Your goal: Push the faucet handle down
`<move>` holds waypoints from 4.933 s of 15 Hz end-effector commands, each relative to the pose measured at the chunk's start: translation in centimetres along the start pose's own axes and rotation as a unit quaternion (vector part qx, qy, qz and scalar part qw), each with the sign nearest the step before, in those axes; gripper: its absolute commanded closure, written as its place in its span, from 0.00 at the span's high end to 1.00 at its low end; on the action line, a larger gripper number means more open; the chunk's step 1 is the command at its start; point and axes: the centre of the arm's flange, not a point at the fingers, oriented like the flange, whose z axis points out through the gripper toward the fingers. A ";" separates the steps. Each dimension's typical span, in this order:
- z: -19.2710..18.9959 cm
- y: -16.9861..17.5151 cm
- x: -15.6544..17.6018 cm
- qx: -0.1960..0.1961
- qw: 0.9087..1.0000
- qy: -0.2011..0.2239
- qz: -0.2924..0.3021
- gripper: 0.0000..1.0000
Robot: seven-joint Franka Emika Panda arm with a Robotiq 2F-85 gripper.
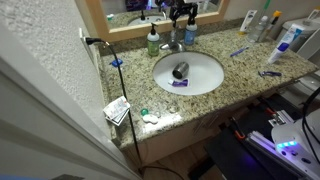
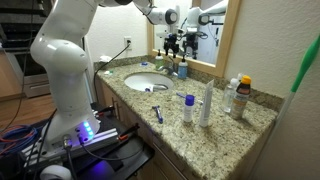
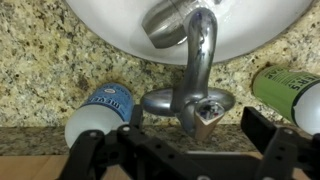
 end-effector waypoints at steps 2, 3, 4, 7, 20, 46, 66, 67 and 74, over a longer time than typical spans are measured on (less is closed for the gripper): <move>0.6 -0.1 0.1 -0.004 1.000 -0.007 -0.003 0.72; 0.5 -0.1 -0.3 -0.007 1.000 -0.015 -0.004 0.71; 0.4 -0.1 -0.5 -0.008 1.000 -0.015 -0.005 0.69; 0.2 -0.3 -1.3 -0.013 1.000 -0.025 -0.010 0.47; 3.9 -0.1 -1.5 -0.043 0.997 -0.062 -0.010 0.07; -7.0 6.7 -11.4 -0.012 0.998 0.020 -0.057 1.00; -8.7 6.7 -11.5 -0.002 0.998 0.055 0.020 1.00; -8.7 6.7 -11.5 -0.002 0.998 0.055 0.020 1.00; -8.5 6.9 -11.9 -0.009 0.999 0.029 -0.011 1.00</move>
